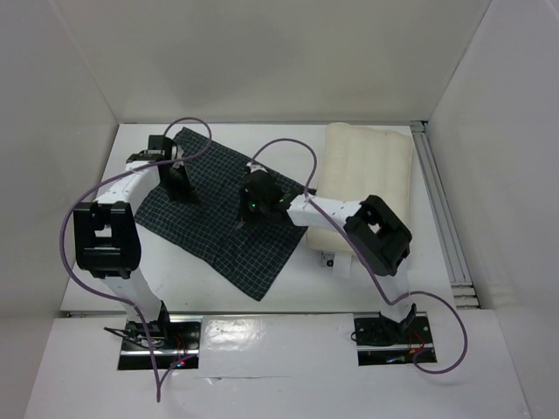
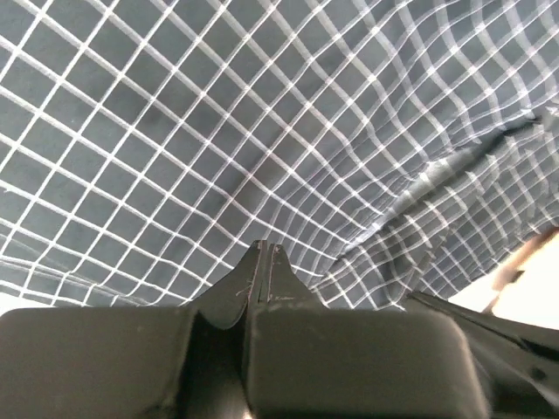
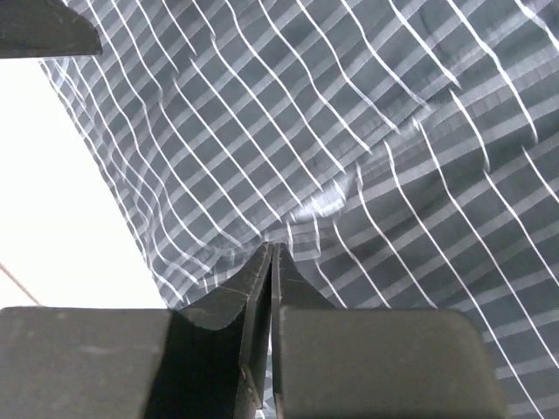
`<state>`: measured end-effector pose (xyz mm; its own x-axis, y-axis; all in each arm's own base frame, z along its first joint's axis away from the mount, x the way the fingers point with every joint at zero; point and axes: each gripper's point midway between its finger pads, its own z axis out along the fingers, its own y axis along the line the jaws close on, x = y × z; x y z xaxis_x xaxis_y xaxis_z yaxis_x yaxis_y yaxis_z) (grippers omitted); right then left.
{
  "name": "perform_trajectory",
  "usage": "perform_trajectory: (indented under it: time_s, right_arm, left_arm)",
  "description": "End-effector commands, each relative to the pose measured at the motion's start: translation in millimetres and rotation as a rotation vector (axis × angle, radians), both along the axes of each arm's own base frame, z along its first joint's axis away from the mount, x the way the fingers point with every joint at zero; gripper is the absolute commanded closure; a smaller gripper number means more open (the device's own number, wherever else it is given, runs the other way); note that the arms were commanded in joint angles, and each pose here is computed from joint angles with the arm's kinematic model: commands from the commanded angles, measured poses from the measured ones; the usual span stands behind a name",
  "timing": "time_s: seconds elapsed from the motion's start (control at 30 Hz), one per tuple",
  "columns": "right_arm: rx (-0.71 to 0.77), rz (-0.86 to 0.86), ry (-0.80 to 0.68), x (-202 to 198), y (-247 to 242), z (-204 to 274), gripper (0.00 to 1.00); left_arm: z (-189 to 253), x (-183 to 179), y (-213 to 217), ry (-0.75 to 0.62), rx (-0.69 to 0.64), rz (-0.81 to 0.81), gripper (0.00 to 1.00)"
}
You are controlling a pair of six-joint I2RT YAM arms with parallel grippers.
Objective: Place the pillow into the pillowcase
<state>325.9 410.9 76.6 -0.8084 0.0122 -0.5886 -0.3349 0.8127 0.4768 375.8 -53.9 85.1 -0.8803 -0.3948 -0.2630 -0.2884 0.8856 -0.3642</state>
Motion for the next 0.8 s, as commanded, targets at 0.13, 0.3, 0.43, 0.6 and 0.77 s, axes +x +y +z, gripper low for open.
perform_trajectory:
  time_s: [0.13, 0.3, 0.43, 0.6, 0.77]
  right_arm:
    - [-0.039, -0.117, -0.018, 34, 5, -28, 0.99]
    - [0.003, -0.159, 0.055, 32, -18, -53, 1.0]
    - [0.101, -0.114, 0.155, 12, -16, -71, 1.0]
    - [0.237, -0.118, 0.203, -1, -13, -80, 1.0]
    - [0.235, -0.137, 0.238, -6, -21, -92, 1.0]
  left_arm:
    - [36, 7, -38, -0.108, -0.095, -0.109, 1.0]
    - [28, -1, -47, -0.09, -0.055, -0.175, 1.0]
    - [11, -5, -58, -0.039, 0.064, -0.228, 1.0]
    - [-1, -11, -87, -0.013, 0.152, -0.315, 0.83]
    - [-31, -12, -103, 0.031, 0.075, -0.358, 0.46]
